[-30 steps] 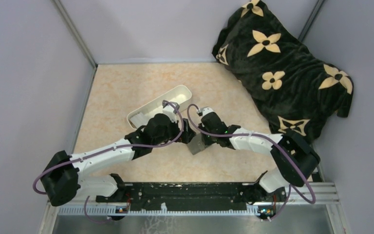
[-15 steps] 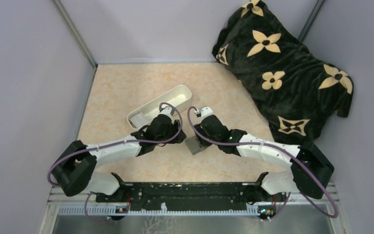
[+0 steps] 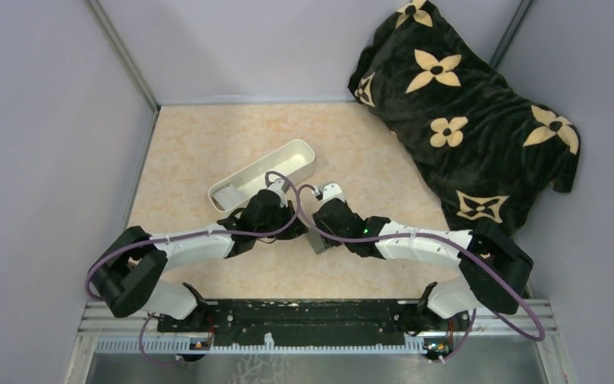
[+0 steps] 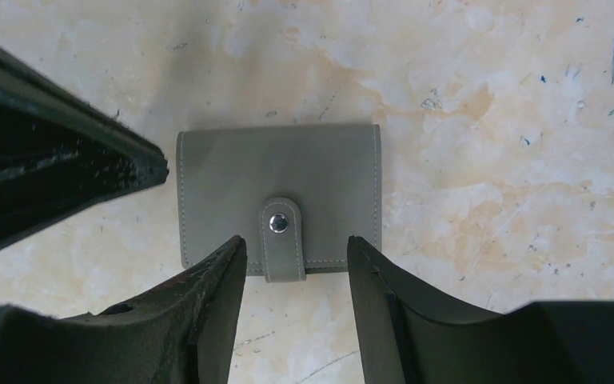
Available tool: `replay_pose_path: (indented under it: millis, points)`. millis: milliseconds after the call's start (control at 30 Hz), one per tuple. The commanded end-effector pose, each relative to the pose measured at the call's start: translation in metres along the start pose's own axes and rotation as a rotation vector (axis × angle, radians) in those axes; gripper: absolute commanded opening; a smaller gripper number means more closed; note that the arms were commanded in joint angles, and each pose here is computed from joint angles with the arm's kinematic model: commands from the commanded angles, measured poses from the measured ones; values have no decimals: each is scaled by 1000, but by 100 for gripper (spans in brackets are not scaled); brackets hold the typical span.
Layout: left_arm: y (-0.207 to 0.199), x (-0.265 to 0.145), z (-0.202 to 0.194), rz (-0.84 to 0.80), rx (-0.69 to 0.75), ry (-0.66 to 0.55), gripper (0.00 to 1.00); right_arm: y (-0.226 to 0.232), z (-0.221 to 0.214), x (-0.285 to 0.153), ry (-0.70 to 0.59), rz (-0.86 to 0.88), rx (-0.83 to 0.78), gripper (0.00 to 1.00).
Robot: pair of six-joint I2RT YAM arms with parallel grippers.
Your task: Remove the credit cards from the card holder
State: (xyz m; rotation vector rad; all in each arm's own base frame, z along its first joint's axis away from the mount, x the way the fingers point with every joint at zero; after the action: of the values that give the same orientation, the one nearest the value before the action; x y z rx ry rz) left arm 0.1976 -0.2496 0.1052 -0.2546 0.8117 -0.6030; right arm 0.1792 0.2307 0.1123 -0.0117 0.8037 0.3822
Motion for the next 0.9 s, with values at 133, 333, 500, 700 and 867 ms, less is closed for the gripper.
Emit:
replay_pose_path:
  millis: [133, 333, 500, 700, 867]
  points:
    - [0, -6, 2, -239, -75, -52, 0, 13, 24, -3, -76, 14, 43, 50]
    - [-10, -6, -8, -393, -94, -40, 0, 15, 24, 0, -73, 21, 37, 50]
    - [-8, 2, -15, -414, -109, -19, 0, 19, 26, 4, -65, 20, 31, 50]
    - [9, 12, -31, -316, -115, 5, 0, 18, 20, 10, -47, 15, 28, 50]
    - [20, 16, -40, -233, -130, 32, 0, 16, 10, 16, -25, 3, 20, 50]
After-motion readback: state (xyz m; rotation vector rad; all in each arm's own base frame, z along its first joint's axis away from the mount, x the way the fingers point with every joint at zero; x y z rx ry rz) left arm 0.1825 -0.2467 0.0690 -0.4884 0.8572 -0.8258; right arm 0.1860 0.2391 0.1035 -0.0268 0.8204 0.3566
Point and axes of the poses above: each gripper's point midway between its finger pads, its own x axis out along the fingers, its own y axis along the line the jaws close on, z = x × y, the point moved 7 cm from there along -x, back along the fingers, and after that the axes turned 11 degrees about x, right-handed, at the moved point
